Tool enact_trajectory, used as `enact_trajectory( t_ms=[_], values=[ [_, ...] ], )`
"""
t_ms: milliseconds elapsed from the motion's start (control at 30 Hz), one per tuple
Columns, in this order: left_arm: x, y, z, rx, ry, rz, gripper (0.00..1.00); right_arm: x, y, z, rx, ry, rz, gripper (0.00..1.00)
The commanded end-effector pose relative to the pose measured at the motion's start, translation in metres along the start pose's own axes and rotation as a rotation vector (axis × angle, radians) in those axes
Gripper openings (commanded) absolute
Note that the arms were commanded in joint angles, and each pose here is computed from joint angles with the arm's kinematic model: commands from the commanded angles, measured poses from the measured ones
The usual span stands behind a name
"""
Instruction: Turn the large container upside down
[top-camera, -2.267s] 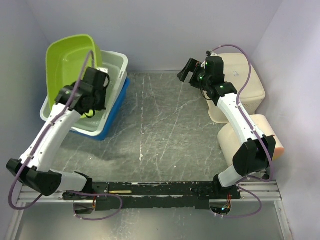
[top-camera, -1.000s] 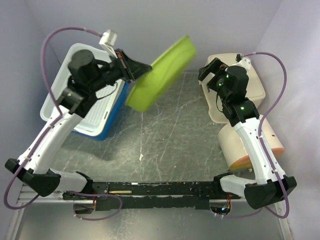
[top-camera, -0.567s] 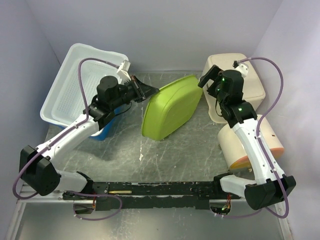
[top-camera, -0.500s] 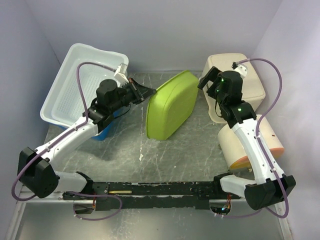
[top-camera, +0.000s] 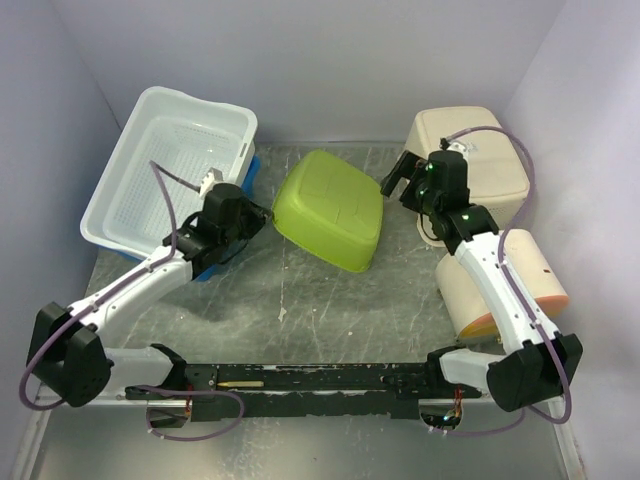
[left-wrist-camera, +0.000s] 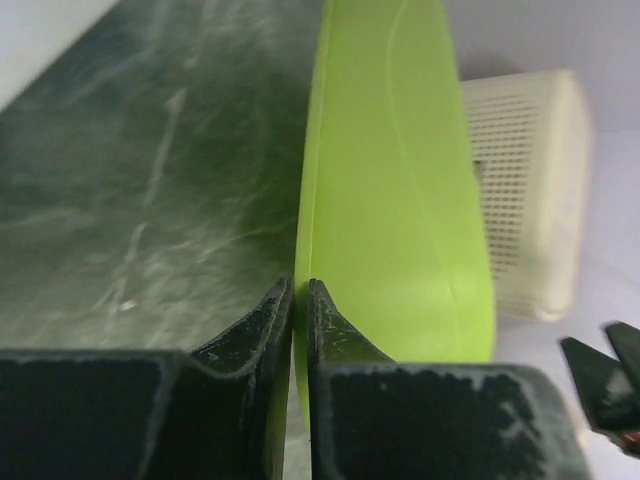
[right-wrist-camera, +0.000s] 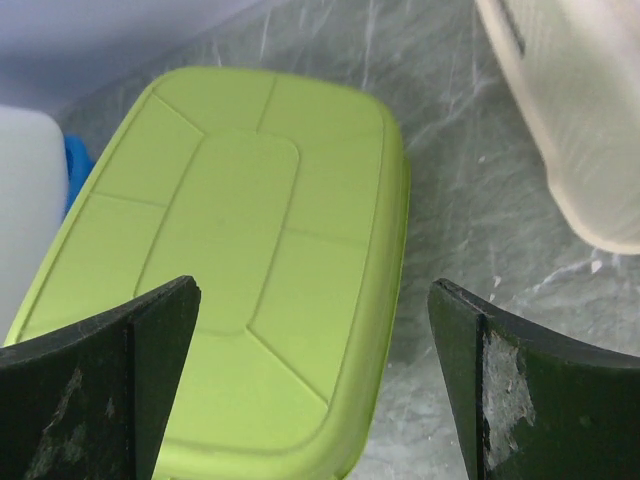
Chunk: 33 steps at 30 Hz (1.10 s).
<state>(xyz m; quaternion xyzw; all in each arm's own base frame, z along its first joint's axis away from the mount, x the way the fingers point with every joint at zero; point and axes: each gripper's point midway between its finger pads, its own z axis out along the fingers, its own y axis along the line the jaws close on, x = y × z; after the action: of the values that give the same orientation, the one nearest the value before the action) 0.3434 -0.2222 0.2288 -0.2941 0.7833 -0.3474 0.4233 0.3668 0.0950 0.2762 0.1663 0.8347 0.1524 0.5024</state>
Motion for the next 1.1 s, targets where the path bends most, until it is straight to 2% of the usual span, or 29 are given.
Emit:
enact_trajectory(
  t_ms=[0, 133, 200, 267, 367, 467, 600, 667, 733, 867, 933, 1067],
  values=[
    [0.019, 0.051, 0.004, -0.209, 0.059, 0.090, 0.27, 0.034, 0.007, 0.012, -0.074, 0.121, -0.032, 0.99],
    [0.038, 0.062, 0.001, -0.210, 0.123, 0.172, 0.56, 0.059, 0.005, 0.016, -0.096, 0.213, -0.073, 1.00],
    [0.048, 0.062, -0.002, -0.189, 0.158, 0.192, 0.68, 0.070, 0.008, 0.014, -0.121, 0.249, -0.112, 1.00],
    [0.059, 0.060, -0.004, -0.155, 0.198, 0.213, 0.75, 0.079, 0.013, 0.010, -0.159, 0.280, -0.151, 1.00],
    [0.068, 0.053, -0.009, -0.120, 0.241, 0.268, 0.80, 0.104, 0.032, -0.004, -0.256, 0.351, -0.197, 1.00],
    [0.055, 0.039, -0.020, -0.100, 0.227, 0.350, 0.84, 0.143, 0.059, -0.026, -0.385, 0.453, -0.230, 1.00],
    [0.006, 0.010, -0.043, -0.083, 0.081, 0.455, 0.92, 0.210, 0.093, -0.060, -0.509, 0.569, -0.323, 1.00],
    [-0.025, -0.004, -0.059, -0.102, -0.012, 0.493, 0.98, 0.242, 0.100, -0.068, -0.538, 0.622, -0.373, 1.00],
    [-0.051, -0.017, -0.074, -0.114, -0.084, 0.528, 0.99, 0.265, 0.107, -0.070, -0.554, 0.657, -0.420, 1.00],
    [-0.077, -0.032, -0.094, -0.121, -0.157, 0.562, 0.99, 0.295, 0.116, -0.056, -0.556, 0.706, -0.462, 1.00],
    [-0.083, -0.034, -0.099, -0.123, -0.173, 0.566, 0.99, 0.303, 0.114, -0.040, -0.502, 0.707, -0.468, 1.00],
    [-0.080, -0.031, -0.100, -0.116, -0.163, 0.570, 0.99, 0.287, 0.114, 0.006, -0.334, 0.600, -0.454, 1.00]
  ],
)
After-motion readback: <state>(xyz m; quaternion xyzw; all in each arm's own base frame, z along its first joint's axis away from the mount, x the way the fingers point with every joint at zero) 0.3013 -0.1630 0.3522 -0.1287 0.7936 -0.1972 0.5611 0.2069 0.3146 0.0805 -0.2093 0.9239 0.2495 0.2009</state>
